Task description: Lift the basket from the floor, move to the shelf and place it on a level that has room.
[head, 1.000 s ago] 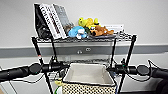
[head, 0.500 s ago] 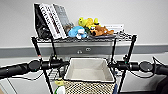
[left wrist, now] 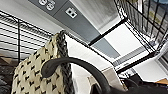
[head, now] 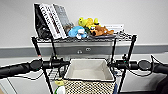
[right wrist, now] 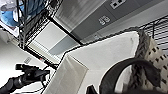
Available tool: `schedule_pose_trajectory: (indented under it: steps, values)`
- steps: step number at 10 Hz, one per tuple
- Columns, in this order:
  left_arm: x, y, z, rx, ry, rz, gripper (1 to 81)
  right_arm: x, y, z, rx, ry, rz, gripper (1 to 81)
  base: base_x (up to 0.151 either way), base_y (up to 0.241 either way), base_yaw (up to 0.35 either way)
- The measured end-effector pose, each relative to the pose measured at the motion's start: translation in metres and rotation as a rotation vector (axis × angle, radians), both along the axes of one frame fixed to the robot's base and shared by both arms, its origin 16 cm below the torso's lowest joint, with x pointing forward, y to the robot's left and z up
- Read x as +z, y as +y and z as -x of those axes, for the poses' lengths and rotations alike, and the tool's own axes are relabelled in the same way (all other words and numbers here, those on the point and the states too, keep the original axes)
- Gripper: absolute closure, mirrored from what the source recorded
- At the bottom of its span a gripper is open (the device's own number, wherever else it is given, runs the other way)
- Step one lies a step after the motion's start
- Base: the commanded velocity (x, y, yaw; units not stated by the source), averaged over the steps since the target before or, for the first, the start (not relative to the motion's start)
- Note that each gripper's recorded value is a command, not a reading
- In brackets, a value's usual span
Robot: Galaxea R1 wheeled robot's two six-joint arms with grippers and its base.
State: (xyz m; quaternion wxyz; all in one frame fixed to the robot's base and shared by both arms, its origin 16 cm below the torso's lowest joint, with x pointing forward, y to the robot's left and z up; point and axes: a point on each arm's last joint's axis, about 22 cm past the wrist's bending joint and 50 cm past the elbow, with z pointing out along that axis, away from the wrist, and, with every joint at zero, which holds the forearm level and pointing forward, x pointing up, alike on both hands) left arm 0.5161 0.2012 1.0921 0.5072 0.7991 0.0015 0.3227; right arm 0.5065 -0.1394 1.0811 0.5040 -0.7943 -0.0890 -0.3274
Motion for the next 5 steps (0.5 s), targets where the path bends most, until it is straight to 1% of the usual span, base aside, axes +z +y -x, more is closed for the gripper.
schedule_pose_trajectory:
  steps: [3, 5]
  values:
    - [-0.006, 0.005, -0.019, 0.026, 0.003, -0.011, 81.1, -0.005, 0.007, -0.02, -0.016, -0.006, 0.009, 81.1, 0.0, 0.0, 0.0]
    - [-0.007, 0.003, -0.025, 0.033, 0.001, -0.011, 81.1, -0.016, 0.011, -0.032, -0.027, -0.009, 0.023, 81.1, 0.0, 0.0, 0.0]
